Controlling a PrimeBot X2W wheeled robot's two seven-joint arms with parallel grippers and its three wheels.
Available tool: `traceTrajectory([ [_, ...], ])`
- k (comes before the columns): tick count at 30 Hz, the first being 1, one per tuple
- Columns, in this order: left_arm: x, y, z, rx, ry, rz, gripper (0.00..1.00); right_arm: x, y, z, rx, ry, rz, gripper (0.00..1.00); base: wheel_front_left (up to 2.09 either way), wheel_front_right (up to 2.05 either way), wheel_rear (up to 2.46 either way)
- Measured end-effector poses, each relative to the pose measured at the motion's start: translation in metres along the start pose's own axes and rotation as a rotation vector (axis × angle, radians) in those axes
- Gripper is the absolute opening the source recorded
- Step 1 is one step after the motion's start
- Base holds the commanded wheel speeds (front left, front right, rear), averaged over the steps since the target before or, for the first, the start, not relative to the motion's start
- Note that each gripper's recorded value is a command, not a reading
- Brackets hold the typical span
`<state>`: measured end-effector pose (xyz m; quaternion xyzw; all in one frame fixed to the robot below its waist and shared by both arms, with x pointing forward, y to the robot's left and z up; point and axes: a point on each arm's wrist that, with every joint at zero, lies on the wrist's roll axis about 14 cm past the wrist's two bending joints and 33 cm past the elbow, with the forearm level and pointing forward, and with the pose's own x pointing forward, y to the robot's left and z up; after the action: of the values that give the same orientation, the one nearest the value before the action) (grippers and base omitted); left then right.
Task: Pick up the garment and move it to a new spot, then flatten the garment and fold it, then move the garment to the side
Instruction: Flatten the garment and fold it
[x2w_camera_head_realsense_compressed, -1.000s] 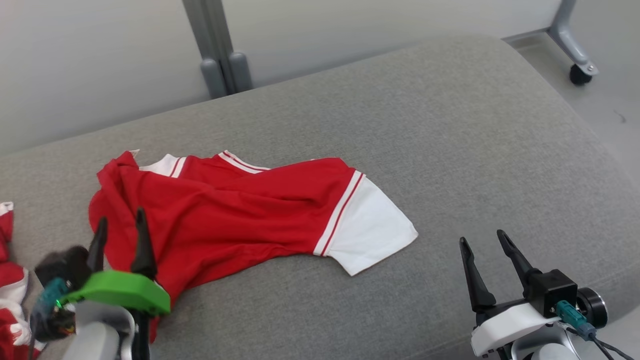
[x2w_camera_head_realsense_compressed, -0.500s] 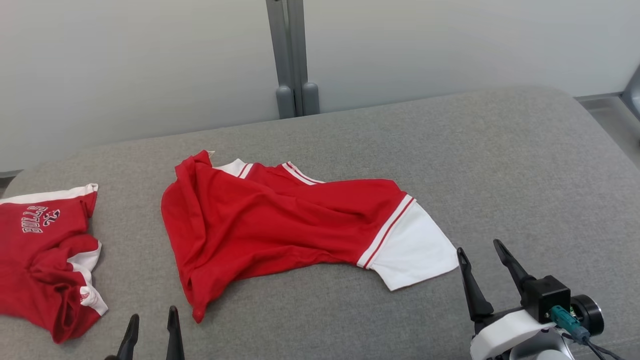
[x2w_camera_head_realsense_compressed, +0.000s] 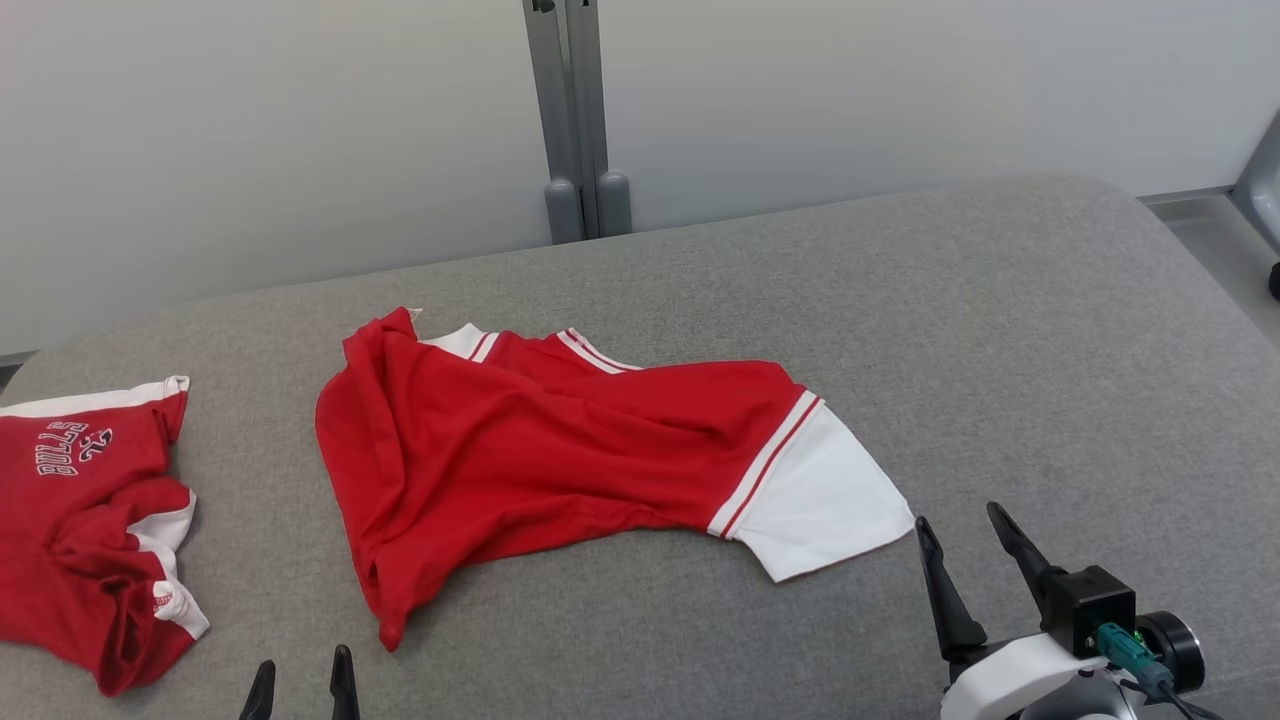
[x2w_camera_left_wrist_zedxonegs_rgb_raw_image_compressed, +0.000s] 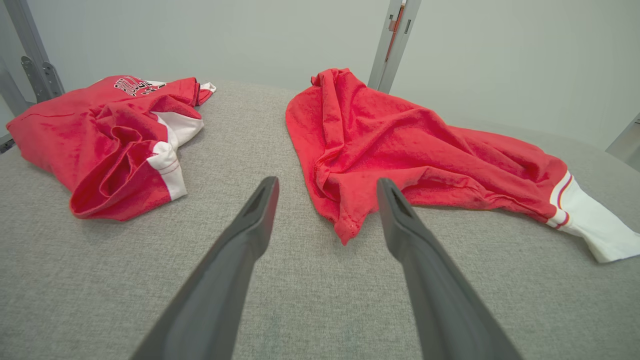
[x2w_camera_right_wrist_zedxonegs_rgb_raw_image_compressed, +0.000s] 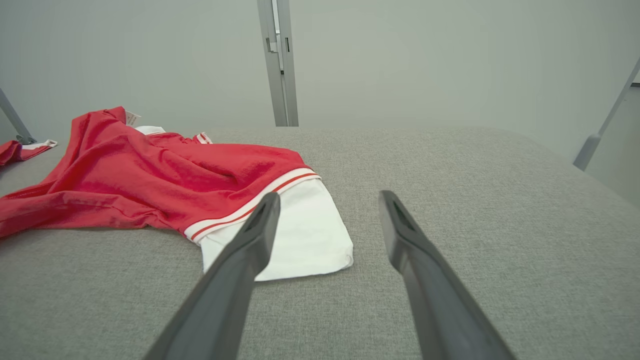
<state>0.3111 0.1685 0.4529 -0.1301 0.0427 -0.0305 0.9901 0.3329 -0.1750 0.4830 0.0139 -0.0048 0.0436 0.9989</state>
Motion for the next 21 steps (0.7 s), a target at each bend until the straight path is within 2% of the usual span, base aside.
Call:
traceTrajectory([
  [13,0.0,0.002,-0.006,-0.016,0.019,0.006,1.0,0.003,0.003,-0.002,0.005,0.005,0.007,1.0,0.0,0.0,0.0],
  [18,0.005,-0.008,-0.006,-0.021,0.018,-0.023,1.0,0.008,0.005,0.008,0.0,-0.024,0.016,1.0,0.0,0.0,0.0],
  [21,0.009,-0.02,-0.019,-0.017,0.072,-0.058,1.0,0.016,0.002,0.009,-0.032,-0.02,0.03,1.0,0.0,0.0,0.0],
])
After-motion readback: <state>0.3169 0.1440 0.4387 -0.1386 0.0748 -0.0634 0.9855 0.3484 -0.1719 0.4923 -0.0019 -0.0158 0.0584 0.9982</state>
